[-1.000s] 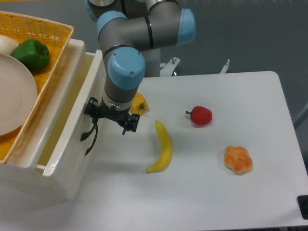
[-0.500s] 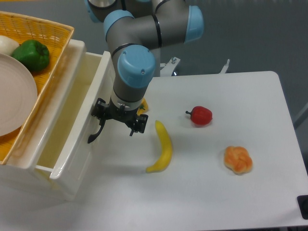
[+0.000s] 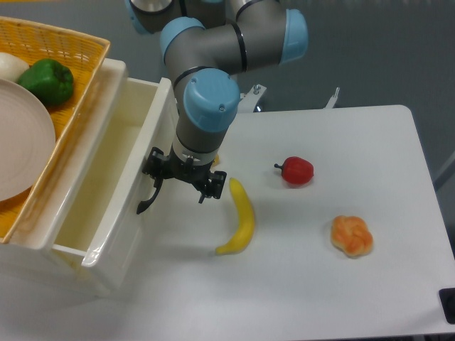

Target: Slide the top white drawer open

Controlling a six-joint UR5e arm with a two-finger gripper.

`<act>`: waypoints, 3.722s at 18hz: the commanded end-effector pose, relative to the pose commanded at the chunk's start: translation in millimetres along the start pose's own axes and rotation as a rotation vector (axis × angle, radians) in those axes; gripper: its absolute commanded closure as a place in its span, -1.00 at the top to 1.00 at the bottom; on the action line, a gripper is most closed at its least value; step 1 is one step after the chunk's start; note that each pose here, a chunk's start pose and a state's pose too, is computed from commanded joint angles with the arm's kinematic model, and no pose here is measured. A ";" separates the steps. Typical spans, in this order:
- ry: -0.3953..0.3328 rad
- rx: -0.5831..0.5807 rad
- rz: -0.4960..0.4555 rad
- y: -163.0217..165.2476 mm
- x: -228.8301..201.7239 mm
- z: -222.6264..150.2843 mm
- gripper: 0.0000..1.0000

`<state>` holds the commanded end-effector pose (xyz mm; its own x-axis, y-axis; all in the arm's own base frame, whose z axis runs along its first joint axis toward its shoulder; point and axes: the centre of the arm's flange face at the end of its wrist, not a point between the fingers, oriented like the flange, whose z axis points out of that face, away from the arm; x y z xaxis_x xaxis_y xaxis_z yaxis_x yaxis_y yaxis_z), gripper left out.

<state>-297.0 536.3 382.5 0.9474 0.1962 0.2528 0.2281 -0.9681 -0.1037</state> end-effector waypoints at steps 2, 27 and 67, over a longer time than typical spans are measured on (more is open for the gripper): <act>-0.003 0.006 -0.006 0.3 -4.2 -3.4 1.00; -0.008 0.021 -0.045 4.8 -69.5 -12.5 1.00; 0.140 0.141 -0.154 23.7 -116.3 -18.6 1.00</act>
<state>-405.9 487.7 368.5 0.8610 0.3066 0.4058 0.4058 -0.8951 -0.1848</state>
